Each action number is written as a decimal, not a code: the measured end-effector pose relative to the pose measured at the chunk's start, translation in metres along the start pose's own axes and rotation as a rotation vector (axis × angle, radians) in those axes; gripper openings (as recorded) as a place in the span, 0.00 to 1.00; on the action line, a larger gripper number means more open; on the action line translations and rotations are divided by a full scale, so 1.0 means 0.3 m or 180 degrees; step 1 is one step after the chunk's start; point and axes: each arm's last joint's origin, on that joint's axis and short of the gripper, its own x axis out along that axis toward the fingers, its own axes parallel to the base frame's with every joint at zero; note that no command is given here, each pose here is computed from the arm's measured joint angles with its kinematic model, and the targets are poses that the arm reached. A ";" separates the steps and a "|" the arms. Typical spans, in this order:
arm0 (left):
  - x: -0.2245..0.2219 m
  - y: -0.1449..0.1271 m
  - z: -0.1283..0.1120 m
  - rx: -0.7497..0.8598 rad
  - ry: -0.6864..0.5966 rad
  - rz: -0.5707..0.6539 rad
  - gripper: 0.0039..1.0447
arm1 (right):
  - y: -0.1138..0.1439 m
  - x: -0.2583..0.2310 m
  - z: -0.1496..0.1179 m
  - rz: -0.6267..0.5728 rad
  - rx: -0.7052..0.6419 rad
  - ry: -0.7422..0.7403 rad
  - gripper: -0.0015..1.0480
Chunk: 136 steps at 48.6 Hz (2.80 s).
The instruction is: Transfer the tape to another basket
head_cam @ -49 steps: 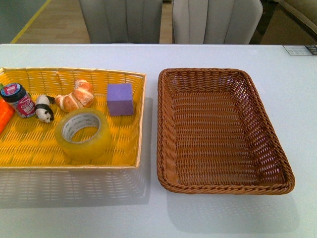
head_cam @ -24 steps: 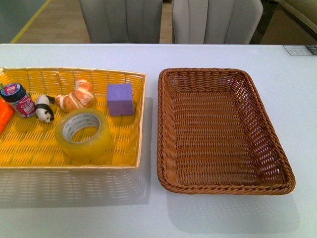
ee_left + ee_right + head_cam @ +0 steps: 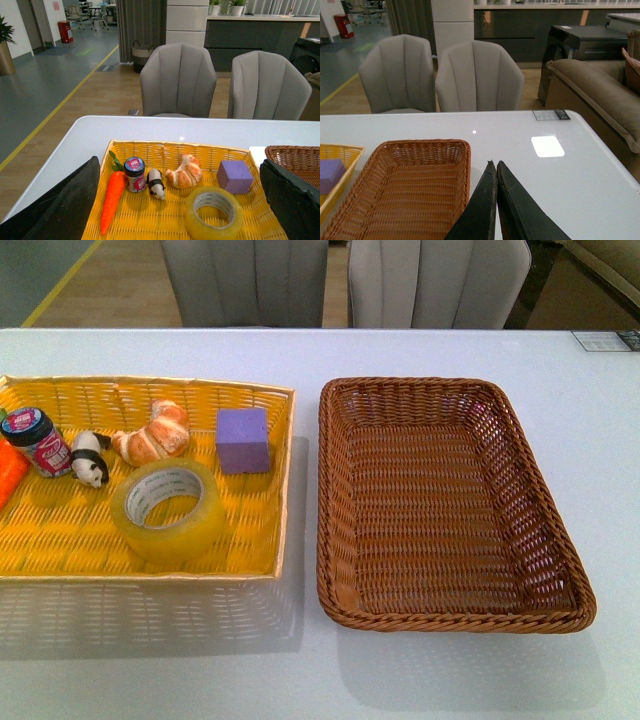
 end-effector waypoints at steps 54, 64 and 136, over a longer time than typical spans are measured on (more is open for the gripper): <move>0.000 0.000 0.000 0.0000 0.0000 0.0000 0.92 | 0.000 -0.085 -0.008 0.0000 0.0001 0.0010 0.24; 0.000 0.000 0.000 0.0000 0.0000 0.0000 0.92 | 0.000 -0.085 -0.008 0.0000 0.0000 0.0010 0.57; 0.927 -0.137 -0.494 -0.0635 0.3056 0.0166 0.92 | 0.000 -0.085 -0.008 0.0002 0.0002 0.0008 0.91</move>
